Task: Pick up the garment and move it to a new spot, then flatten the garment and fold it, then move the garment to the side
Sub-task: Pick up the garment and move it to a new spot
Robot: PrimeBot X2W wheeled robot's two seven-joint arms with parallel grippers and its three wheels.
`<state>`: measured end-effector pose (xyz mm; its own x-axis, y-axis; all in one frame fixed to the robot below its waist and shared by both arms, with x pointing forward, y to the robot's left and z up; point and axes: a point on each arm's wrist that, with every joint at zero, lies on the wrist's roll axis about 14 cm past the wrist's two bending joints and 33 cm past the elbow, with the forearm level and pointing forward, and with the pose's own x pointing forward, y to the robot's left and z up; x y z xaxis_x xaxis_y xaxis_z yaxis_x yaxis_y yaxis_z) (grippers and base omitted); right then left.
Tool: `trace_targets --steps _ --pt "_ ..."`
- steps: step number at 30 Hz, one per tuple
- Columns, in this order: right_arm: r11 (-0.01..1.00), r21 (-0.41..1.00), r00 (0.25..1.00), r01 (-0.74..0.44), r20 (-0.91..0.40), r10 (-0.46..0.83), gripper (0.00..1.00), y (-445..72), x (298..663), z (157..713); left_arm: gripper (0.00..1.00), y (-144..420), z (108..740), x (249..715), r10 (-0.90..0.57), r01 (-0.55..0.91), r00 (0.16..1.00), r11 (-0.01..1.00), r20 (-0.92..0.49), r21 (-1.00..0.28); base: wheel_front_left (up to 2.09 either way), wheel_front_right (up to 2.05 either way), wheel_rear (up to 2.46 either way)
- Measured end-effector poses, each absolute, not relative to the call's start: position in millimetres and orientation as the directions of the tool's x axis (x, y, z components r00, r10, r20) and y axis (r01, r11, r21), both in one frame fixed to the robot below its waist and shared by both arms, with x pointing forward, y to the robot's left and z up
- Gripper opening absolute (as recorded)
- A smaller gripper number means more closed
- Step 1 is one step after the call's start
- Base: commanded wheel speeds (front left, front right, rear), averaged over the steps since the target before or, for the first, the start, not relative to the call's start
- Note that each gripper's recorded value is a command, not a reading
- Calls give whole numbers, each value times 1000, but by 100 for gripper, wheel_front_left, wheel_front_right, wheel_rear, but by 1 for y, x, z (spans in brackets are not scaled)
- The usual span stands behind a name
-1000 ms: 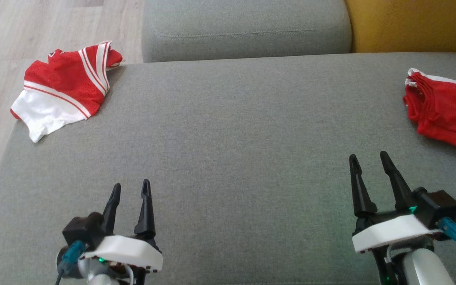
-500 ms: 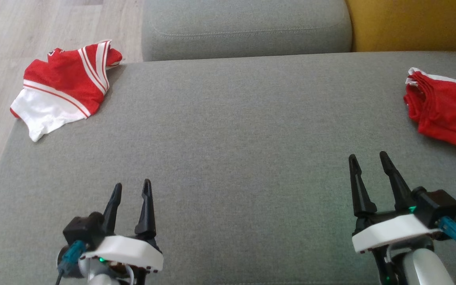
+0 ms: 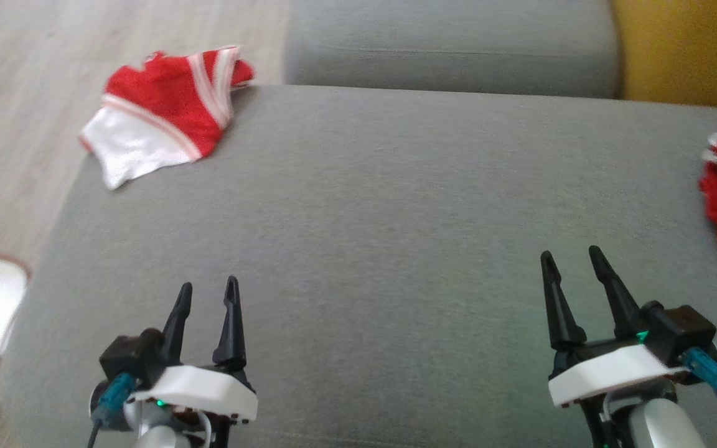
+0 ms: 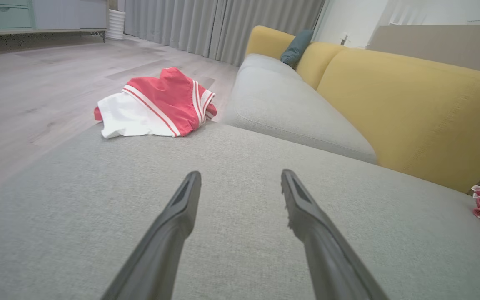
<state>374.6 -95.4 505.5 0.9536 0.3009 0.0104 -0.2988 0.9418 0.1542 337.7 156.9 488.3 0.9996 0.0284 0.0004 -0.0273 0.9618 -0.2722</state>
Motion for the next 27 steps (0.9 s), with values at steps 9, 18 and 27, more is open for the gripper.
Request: trace_targets --steps 9,18,27 --pt "840 177 854 -514 11 520 100 -13 382 505 100 218 492 300 238 -226 971 937 13 -265 0 0 0" --pt "719 177 732 -672 12 681 100 54 371 506 100 263 499 258 407 -384 913 885 36 -263 0 0 0" --pt "671 192 684 -716 -2 730 100 76 367 499 100 276 498 245 464 -442 886 859 27 -257 0 0 0"
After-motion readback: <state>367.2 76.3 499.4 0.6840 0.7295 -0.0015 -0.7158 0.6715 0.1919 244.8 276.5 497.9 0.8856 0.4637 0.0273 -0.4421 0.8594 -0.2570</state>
